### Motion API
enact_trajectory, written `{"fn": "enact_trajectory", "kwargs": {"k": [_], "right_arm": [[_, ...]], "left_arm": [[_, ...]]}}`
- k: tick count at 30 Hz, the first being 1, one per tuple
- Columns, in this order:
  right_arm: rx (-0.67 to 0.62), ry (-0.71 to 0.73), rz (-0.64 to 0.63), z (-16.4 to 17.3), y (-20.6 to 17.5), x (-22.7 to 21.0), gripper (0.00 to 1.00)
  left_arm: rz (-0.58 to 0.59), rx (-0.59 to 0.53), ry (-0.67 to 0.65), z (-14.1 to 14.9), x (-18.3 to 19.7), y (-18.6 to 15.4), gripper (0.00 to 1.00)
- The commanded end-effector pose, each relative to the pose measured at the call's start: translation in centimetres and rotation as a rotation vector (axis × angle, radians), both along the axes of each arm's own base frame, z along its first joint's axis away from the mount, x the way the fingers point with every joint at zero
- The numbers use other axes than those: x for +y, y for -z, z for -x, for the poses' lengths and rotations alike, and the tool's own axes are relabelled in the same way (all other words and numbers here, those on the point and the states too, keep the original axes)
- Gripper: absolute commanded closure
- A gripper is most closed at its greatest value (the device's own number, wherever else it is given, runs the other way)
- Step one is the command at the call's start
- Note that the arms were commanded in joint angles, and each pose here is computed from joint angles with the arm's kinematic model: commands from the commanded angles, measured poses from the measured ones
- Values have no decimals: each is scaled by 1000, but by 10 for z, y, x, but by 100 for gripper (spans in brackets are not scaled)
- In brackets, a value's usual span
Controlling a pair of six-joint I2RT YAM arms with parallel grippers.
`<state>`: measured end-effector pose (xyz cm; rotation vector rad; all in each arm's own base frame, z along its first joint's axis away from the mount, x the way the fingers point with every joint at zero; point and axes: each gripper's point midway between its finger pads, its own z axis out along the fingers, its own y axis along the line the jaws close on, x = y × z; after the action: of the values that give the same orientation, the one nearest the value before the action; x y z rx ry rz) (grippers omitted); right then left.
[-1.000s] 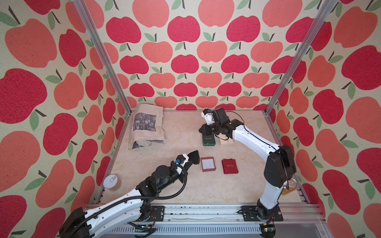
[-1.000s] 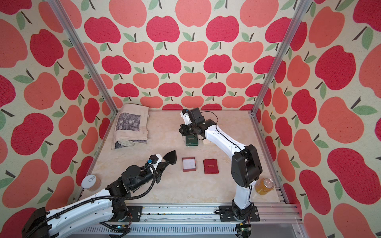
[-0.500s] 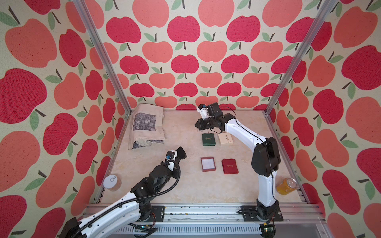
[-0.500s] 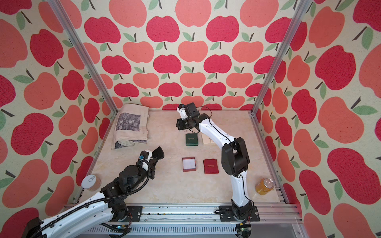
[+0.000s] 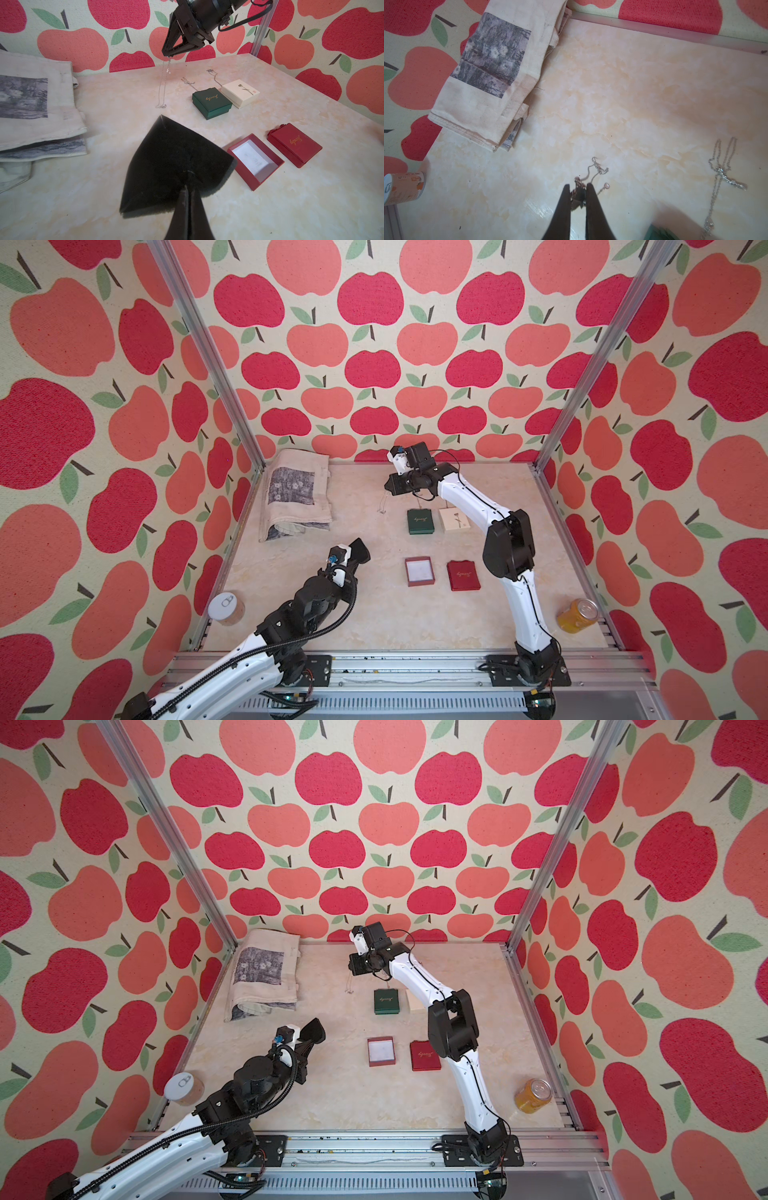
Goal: Take the necklace out of the lift-off lid jewelry box
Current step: Place the necklace at the center of the board.
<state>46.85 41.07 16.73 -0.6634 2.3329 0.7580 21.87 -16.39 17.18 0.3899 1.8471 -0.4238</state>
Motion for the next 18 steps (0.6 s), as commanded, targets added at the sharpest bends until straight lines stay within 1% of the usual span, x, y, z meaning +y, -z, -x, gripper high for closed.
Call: {"fn": "enact_trajectory", "kwargs": {"k": [1,6,11,18], "right_arm": [[10,3,28,-9,14,-1,86],[7,38,26,-26,23,2,86],[10,110,-27,-54,31,1,85],[17,186,-99,-81,43,-1,84]], "left_arm": [[-7,26,-25,2,8,9,100],[14,26,-22,5,10,7,100],[26,46,4,7,4,9,100],[33,58,32,7,-4,8,100]]}}
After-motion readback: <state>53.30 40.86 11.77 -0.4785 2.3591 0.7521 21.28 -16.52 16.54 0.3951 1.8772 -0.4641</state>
